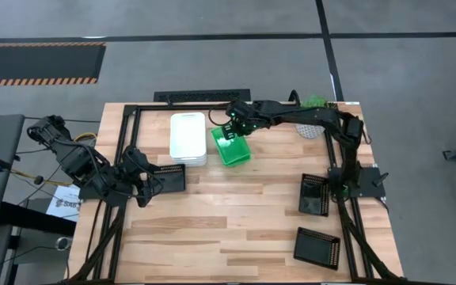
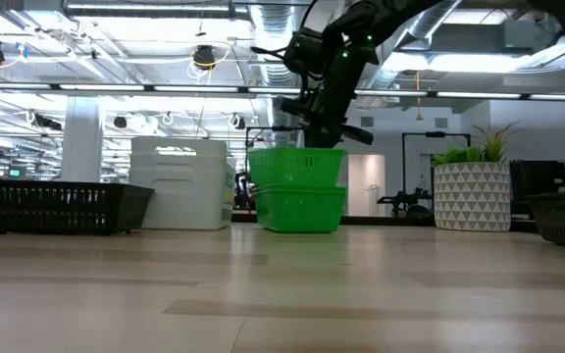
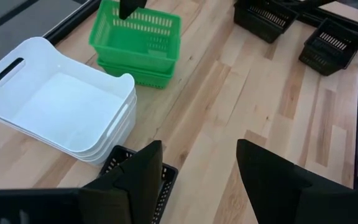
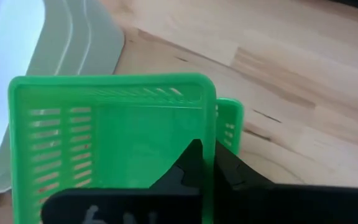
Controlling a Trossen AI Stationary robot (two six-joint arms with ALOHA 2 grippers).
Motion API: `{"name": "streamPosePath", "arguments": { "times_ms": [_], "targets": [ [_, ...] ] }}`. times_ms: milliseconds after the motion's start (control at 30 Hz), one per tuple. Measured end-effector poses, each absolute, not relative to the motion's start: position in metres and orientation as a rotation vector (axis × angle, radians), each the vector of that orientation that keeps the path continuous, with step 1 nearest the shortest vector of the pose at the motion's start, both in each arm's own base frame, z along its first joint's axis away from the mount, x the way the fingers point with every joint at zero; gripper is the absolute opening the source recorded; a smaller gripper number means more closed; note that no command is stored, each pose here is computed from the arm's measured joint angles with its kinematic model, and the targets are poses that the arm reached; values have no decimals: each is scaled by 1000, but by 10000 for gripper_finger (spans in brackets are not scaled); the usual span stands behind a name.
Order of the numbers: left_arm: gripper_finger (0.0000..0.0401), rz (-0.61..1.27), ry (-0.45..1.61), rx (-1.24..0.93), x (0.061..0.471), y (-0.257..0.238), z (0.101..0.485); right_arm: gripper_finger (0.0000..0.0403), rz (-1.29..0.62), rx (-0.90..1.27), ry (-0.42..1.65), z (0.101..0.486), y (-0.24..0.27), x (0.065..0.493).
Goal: Stack baskets by color
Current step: Stack the green bin on top of the other green bins
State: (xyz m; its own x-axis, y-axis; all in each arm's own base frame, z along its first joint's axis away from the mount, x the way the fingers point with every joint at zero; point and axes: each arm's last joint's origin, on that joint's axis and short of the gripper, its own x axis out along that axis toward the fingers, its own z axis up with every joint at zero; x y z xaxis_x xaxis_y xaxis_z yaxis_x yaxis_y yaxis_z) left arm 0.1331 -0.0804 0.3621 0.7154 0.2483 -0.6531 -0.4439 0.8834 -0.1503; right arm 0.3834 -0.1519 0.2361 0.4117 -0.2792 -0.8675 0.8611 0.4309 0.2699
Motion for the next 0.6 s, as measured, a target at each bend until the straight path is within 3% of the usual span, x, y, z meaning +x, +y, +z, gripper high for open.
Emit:
{"name": "streamPosePath", "arguments": {
  "times_ms": [233, 600],
  "targets": [
    [195, 390, 672, -309, 133, -80, 362, 12, -849, 815, 842, 236, -153, 383],
    [195, 390, 672, -309, 133, -80, 362, 38, -863, 796, 861, 235, -152, 381]
  ]
}}
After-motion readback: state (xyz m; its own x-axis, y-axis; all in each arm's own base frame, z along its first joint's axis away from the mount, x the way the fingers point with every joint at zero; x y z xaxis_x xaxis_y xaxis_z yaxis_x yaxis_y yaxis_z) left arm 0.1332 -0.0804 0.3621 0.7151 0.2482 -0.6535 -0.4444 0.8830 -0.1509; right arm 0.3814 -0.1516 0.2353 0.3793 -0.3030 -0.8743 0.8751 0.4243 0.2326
